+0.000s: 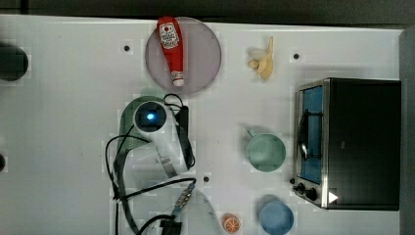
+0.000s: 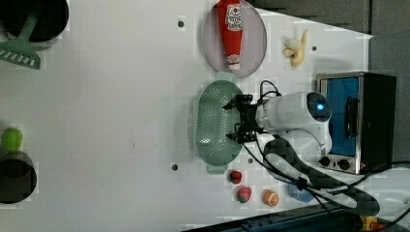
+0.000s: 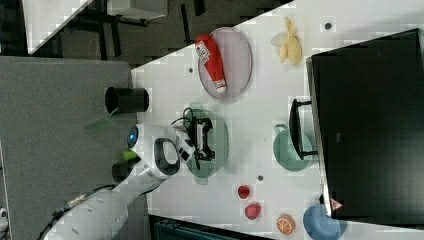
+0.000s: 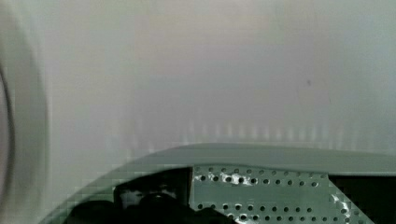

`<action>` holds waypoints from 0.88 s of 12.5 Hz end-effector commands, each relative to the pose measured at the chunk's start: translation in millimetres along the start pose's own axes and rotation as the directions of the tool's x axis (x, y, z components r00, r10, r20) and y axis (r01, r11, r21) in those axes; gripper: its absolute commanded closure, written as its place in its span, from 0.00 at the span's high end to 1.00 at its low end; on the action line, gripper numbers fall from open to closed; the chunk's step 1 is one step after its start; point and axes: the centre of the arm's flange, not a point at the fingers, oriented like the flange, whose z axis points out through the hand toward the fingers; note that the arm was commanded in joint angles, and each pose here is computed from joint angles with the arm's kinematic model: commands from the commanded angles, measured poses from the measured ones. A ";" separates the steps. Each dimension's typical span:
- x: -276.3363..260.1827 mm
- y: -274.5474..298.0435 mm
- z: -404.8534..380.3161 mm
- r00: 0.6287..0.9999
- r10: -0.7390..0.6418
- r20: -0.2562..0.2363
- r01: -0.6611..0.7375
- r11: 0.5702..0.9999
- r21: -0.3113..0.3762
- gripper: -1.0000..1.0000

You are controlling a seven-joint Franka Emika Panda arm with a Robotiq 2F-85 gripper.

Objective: Drag strainer left to right.

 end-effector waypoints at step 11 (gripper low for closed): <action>125.0 -3.3 -24.5 0.991 -0.121 -0.055 0.123 0.992 0.039 1.00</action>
